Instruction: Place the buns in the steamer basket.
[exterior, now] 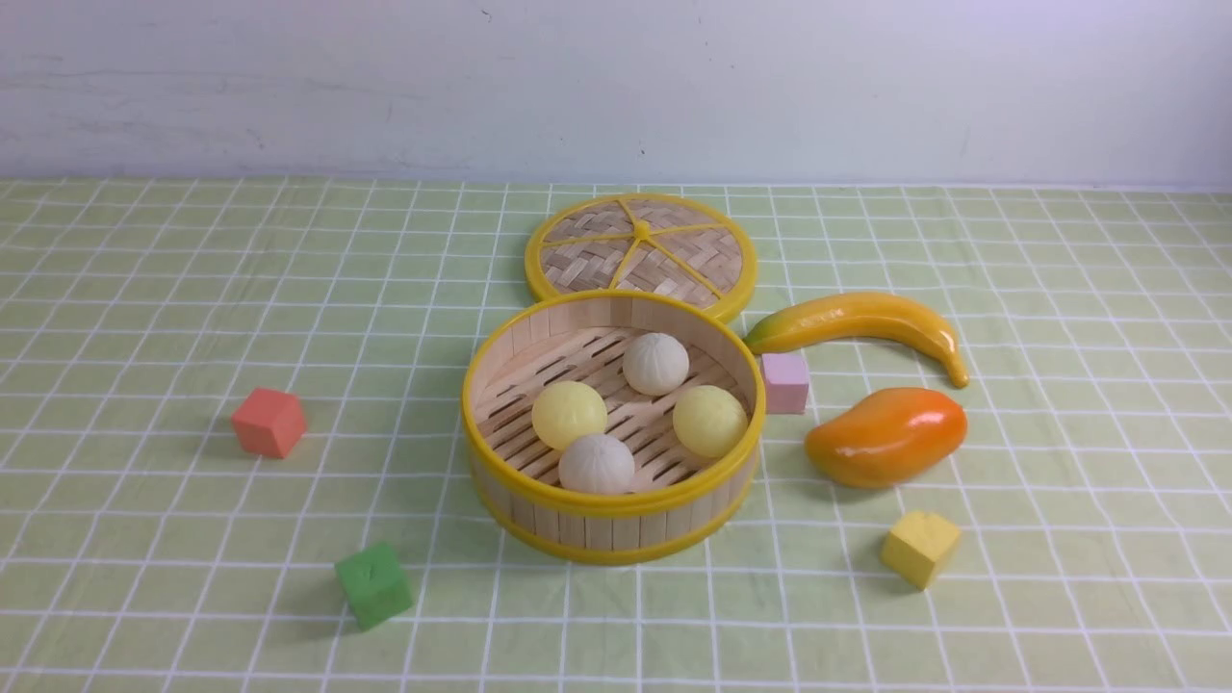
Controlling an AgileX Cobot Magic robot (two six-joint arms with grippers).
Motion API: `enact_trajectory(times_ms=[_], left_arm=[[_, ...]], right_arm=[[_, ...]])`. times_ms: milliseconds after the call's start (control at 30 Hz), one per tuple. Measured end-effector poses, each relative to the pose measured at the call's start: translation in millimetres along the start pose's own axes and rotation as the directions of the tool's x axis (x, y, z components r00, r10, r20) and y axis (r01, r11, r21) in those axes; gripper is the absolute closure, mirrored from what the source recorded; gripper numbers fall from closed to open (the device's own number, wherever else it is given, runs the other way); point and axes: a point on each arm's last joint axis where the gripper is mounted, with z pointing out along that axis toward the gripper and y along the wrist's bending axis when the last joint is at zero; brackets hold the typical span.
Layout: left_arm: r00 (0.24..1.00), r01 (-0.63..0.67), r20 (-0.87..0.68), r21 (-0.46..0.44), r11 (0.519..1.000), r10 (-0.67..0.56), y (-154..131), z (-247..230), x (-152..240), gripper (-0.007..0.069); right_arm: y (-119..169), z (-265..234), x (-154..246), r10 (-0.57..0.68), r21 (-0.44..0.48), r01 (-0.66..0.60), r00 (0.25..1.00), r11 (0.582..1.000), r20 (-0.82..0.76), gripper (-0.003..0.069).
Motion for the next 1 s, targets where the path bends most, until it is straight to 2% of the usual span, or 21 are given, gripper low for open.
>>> enact_trajectory(times_ms=[1000], left_arm=[[1.0,0.0,0.0,0.0,1.0,0.0,0.0,0.0,0.0,0.0387]], right_arm=[[0.1,0.0,-0.1,0.001,-0.001,-0.001,1.0,1.0,0.001,0.0571]])
